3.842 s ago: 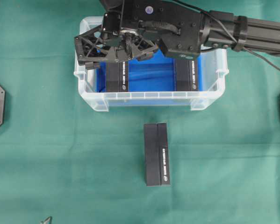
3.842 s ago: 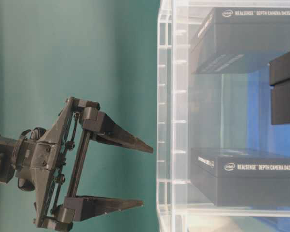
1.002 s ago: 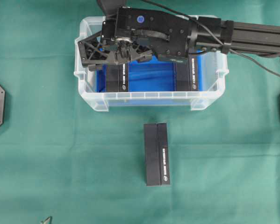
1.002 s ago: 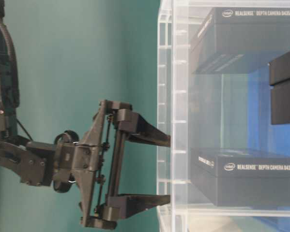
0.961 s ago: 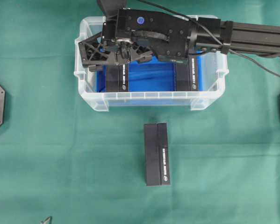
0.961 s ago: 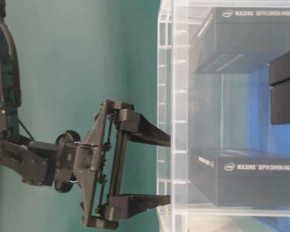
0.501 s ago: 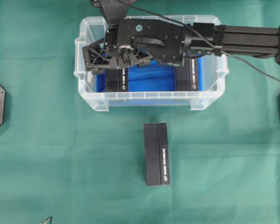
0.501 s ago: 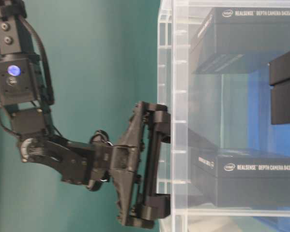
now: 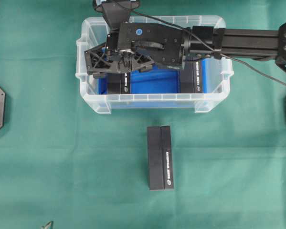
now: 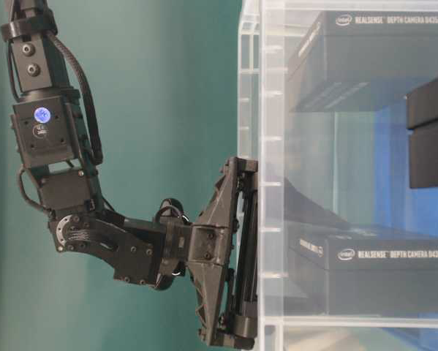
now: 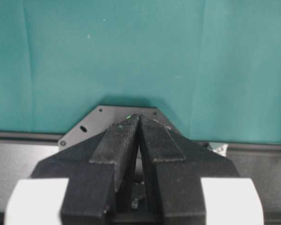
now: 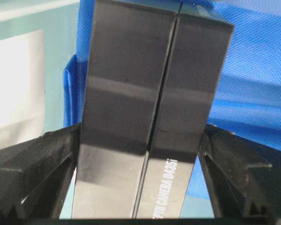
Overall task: Take the box out of the case with the right arm.
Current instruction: 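Close the right gripper on the left black box, then lift the left black box up out of the case with the right gripper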
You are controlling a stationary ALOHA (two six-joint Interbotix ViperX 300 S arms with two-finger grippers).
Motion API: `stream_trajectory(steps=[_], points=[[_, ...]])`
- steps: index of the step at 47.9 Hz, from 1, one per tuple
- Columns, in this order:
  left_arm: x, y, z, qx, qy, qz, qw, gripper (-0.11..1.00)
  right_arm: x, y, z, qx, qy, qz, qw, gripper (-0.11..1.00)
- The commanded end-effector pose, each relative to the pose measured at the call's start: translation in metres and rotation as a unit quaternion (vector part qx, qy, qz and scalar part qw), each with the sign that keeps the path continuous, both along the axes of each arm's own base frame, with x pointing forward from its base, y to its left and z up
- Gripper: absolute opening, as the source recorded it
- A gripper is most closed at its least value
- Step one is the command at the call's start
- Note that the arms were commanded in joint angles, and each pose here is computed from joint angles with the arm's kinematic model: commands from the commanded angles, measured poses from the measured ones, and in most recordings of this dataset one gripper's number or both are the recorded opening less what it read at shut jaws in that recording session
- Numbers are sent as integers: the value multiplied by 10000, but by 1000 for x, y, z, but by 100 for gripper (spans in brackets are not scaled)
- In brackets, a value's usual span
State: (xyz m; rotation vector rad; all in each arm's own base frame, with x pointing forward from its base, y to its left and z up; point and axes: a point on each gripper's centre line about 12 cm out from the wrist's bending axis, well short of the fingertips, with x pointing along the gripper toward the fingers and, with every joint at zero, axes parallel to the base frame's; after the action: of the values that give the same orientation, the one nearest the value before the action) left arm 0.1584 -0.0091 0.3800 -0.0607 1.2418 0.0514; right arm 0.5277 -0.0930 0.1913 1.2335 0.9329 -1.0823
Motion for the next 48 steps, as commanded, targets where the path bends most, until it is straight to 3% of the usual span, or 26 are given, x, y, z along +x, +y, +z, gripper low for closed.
stream_trajectory(steps=[1, 16, 22, 48], points=[[1, 0, 8, -1, -130, -12, 9999, 0, 1, -1, 12, 3, -157, -31, 9999, 93], [-1, 0, 9, -5, -153, -5, 9999, 0, 0, 3, 8, 173, -80, -124, 9997, 90], [-1, 0, 9, -5, -153, -5, 9999, 0, -3, 2, 7, 179, 41, -153, 9997, 71], [-1, 0, 9, -3, -161, -12, 9999, 0, -1, 2, 11, 120, 27, -126, 9998, 69]])
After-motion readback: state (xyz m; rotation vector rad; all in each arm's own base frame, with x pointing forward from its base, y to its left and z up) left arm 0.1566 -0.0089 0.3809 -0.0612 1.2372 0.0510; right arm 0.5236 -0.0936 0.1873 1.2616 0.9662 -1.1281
